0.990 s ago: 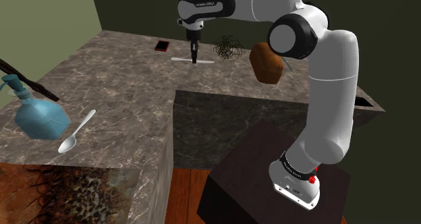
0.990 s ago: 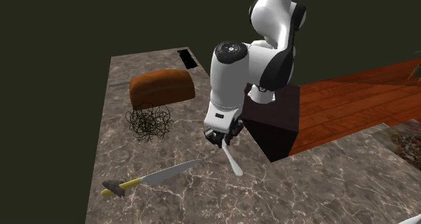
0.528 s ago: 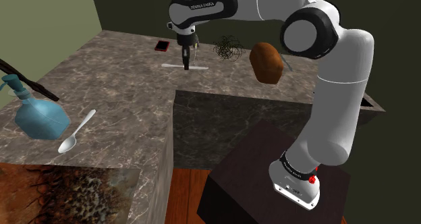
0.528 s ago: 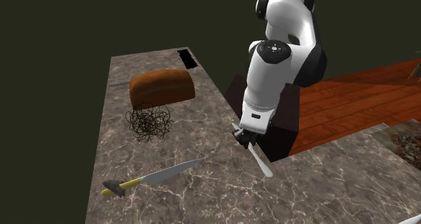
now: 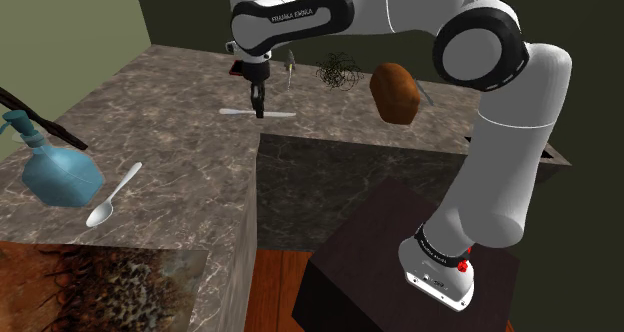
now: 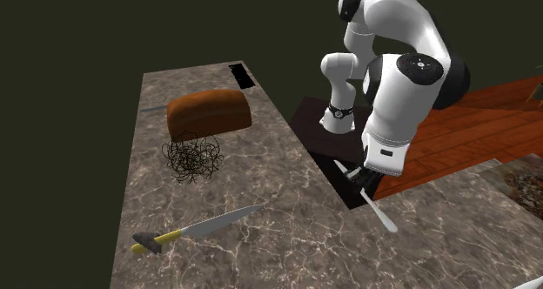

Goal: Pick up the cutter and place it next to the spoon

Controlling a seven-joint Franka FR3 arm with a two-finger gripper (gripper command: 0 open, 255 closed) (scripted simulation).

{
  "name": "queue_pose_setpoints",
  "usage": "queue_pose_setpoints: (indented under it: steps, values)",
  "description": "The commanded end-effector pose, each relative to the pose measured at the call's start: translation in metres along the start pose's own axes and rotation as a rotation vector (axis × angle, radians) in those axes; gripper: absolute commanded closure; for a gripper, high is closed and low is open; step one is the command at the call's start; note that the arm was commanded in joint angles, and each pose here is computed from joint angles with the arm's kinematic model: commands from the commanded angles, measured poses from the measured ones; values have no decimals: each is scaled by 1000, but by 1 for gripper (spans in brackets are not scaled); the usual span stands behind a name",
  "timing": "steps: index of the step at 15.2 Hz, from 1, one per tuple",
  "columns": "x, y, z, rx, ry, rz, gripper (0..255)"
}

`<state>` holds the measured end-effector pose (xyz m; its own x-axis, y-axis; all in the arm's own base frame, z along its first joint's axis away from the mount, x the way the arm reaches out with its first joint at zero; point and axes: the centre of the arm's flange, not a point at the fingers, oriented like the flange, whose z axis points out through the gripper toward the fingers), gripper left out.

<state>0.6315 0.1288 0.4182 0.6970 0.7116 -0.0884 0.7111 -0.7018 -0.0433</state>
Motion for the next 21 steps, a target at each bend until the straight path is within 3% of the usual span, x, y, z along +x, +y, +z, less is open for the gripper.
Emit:
queue_pose_setpoints:
  steps: [1, 19, 21]
  values:
    - [14, -24, 0, 0, 0, 1, 255]
    - [126, -239, -1, 0, 0, 1, 255]
    - [127, -239, 9, 0, 0, 1, 255]
